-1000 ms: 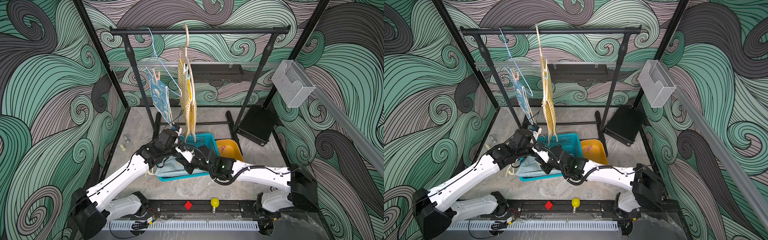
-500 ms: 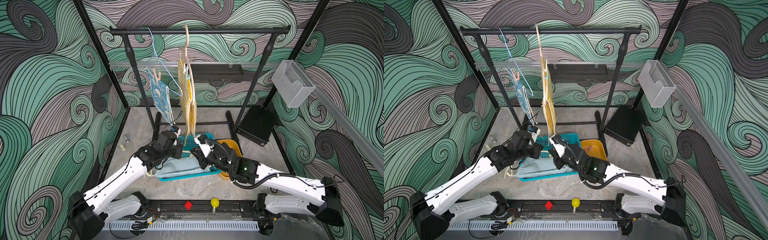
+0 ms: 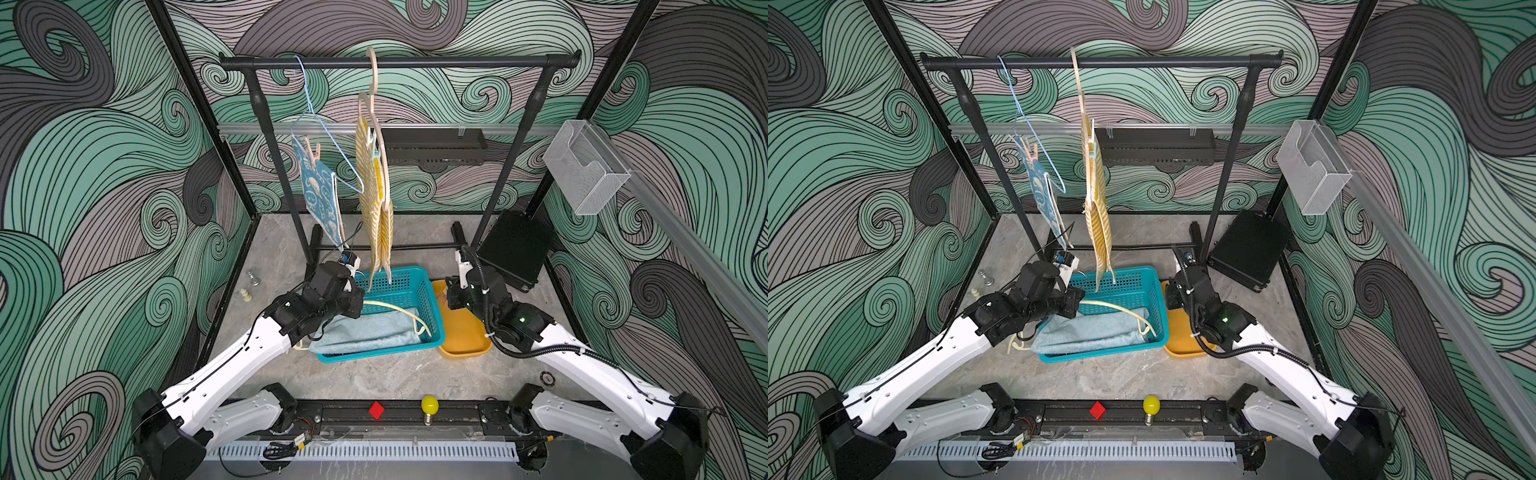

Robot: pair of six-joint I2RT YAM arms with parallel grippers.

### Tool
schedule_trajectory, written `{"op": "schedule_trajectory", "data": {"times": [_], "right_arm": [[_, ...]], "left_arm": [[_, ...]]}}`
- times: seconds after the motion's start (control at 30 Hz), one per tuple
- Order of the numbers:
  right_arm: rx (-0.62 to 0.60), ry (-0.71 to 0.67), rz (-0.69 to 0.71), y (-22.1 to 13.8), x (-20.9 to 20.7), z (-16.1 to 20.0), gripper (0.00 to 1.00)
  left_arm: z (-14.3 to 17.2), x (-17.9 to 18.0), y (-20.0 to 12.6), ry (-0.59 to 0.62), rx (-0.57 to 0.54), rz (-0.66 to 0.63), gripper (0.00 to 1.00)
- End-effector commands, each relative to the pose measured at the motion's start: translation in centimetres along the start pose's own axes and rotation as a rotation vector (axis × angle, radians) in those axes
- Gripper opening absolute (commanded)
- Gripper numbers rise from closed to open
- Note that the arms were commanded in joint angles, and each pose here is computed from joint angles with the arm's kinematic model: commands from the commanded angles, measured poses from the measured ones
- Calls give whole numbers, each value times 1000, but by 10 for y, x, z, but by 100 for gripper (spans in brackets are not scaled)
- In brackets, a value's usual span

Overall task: Remove the clothespins securing towels to the hanger
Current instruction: Place the clothespin in the storage box.

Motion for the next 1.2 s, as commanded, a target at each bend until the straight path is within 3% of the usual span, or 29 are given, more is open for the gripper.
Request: {"op": "schedule_trajectory", "data": {"times": [0.0, 0.37, 0.83, 0.93, 1.0, 1.17], "right_arm": [[77, 39, 81, 12, -24, 22, 0], [190, 107, 227, 58, -64, 54, 0], [229, 197, 257, 93, -82, 61, 0], [222, 216, 254, 98, -84, 59, 5], [222, 224, 249, 101, -83, 58, 15], [220, 234, 239, 107, -82, 54, 29]], "left_arm": [[-5, -2, -4, 15, -22, 6, 0], [-4, 4, -7, 20, -7, -30, 0], [-8, 5, -6, 21, -9, -39, 0], [-7, 5, -6, 23, -3, -43, 0], [-7, 6, -6, 23, -2, -48, 0], [-7, 7, -9, 24, -5, -54, 0]]}}
Point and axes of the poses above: each gripper's point midway between its finger pads, its own y axis out along the fingers, its own x axis along the line the jaws close on, z = x × y, the point moved 1 cm from there along -y, back along the fingers, and after that the axes turned 11 degrees about y, right-handed, at the moved point
